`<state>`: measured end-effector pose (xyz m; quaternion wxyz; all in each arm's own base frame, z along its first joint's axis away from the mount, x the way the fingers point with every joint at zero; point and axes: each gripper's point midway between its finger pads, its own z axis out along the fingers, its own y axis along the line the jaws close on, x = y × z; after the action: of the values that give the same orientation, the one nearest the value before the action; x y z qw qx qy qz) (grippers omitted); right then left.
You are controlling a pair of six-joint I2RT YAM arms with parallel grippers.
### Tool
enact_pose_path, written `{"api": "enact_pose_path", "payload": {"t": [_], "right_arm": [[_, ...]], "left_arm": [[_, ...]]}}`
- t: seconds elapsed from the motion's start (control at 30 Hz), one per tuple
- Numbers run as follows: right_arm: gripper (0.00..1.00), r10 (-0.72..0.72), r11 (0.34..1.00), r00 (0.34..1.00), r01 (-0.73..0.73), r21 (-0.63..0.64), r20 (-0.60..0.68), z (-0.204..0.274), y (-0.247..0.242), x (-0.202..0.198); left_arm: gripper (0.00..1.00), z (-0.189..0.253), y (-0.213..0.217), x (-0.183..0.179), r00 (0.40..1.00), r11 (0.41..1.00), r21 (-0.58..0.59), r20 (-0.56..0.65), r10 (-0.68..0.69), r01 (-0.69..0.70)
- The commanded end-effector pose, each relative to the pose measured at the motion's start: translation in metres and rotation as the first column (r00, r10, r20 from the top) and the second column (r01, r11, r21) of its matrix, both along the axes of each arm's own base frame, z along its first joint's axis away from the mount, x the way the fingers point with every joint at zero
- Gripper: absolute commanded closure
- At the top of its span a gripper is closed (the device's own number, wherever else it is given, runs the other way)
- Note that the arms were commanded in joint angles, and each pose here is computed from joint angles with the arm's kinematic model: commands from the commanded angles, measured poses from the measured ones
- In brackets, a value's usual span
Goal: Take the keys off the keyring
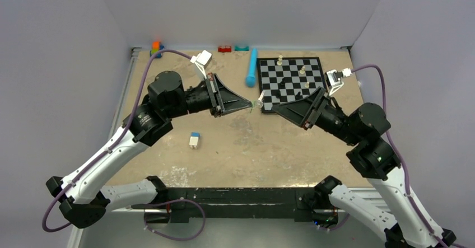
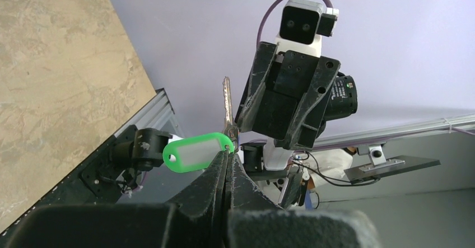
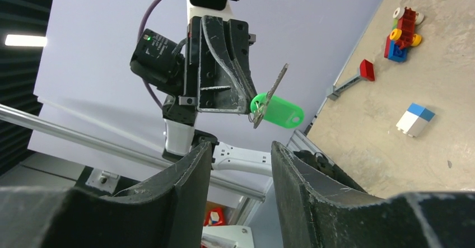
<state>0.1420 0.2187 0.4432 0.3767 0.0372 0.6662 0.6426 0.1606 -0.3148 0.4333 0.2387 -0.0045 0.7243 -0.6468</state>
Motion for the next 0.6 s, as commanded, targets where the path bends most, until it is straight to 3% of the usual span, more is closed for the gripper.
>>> {"api": "enact_pose_path", "payload": {"t": [0.0,0.57], "right_arm": [[0.53,0.029,0.999,0.999,-0.029,0.016,0.026,0.01,0.01,0.004],[0.57,0.039,0.999,0.999,-0.04,0.01,0.035,0.021,0.026,0.015]], "left_arm": [[1.0,0.033,0.0,-0.003,0.999,0.995,-0.091,0.041,-0.023,0.026],[1.0,0.028,-0.002,0.0,0.998,0.997,-0.079,0.056,-0.016,0.021]]}}
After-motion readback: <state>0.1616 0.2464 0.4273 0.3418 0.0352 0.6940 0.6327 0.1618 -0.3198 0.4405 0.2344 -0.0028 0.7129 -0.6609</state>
